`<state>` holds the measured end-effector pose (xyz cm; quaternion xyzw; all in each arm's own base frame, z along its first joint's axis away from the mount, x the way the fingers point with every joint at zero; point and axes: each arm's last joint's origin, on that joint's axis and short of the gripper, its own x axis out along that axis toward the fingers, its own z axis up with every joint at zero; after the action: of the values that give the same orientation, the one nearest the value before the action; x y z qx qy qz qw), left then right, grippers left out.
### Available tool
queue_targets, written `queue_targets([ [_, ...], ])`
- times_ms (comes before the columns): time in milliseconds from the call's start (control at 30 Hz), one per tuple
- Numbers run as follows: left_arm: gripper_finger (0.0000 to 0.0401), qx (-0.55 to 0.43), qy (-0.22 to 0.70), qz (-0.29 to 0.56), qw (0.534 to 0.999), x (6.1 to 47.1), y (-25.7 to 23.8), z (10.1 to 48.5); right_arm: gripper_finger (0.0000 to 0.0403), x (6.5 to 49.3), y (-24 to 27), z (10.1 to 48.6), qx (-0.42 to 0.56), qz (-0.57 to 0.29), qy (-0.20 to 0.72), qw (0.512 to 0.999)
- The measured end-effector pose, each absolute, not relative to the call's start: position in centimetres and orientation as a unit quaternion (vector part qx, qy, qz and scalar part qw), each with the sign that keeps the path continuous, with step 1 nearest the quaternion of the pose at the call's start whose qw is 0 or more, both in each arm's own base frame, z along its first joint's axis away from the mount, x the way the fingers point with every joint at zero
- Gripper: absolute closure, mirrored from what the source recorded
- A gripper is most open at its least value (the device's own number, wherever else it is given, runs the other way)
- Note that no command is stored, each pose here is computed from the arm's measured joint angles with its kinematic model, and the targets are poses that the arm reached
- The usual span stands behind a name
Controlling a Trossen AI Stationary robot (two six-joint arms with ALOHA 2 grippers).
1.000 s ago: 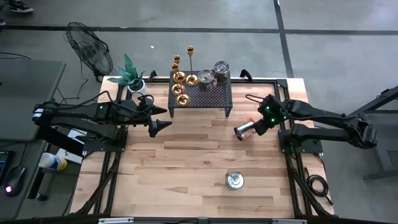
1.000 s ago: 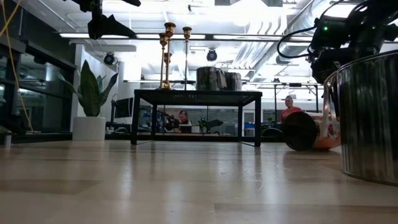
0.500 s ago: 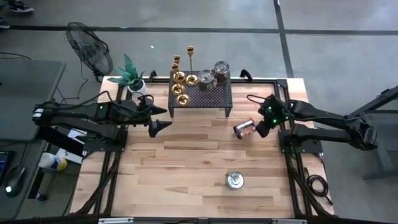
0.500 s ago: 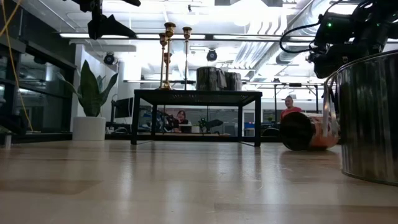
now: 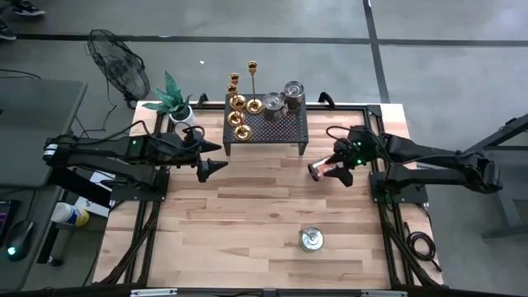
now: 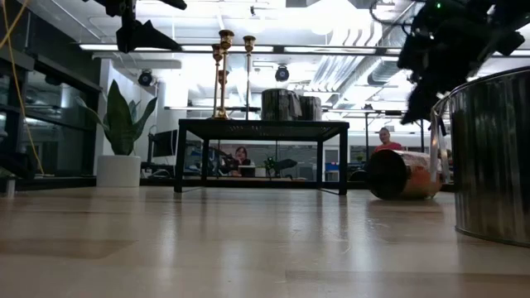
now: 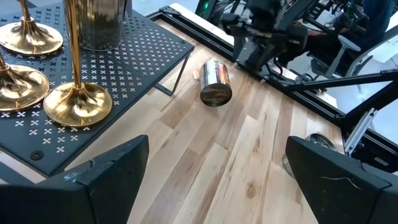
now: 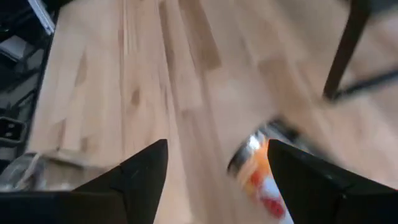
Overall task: Pick & Place candle stick holders
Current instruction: Put the orange scented candle on the shelf
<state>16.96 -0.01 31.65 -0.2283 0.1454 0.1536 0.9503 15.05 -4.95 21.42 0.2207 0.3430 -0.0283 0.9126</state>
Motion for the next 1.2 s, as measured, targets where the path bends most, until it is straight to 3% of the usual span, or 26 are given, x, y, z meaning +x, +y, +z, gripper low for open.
queue_targets([
  [167, 0.0027, -0.228, 0.147, 0.154, 0.950, 16.9, 0.0, 31.6, 0.0127, 15.9, -5.1, 21.6, 0.143, -0.054, 0.324, 0.934],
  [433, 0.0027, -0.228, 0.147, 0.154, 0.950, 16.9, 0.0, 31.6, 0.0126, 17.2, -5.8, 22.9, 0.104, -0.070, 0.375, 0.918],
  [867, 0.0027, -0.228, 0.147, 0.154, 0.950, 17.0, 0.0, 31.6, 0.0125, 19.4, -7.1, 24.4, -0.097, 0.009, 0.575, 0.812],
  [1200, 0.0027, -0.228, 0.147, 0.154, 0.950, 17.0, 0.0, 31.6, 0.0125, 19.6, -7.5, 23.7, -0.121, -0.008, 0.619, 0.776],
])
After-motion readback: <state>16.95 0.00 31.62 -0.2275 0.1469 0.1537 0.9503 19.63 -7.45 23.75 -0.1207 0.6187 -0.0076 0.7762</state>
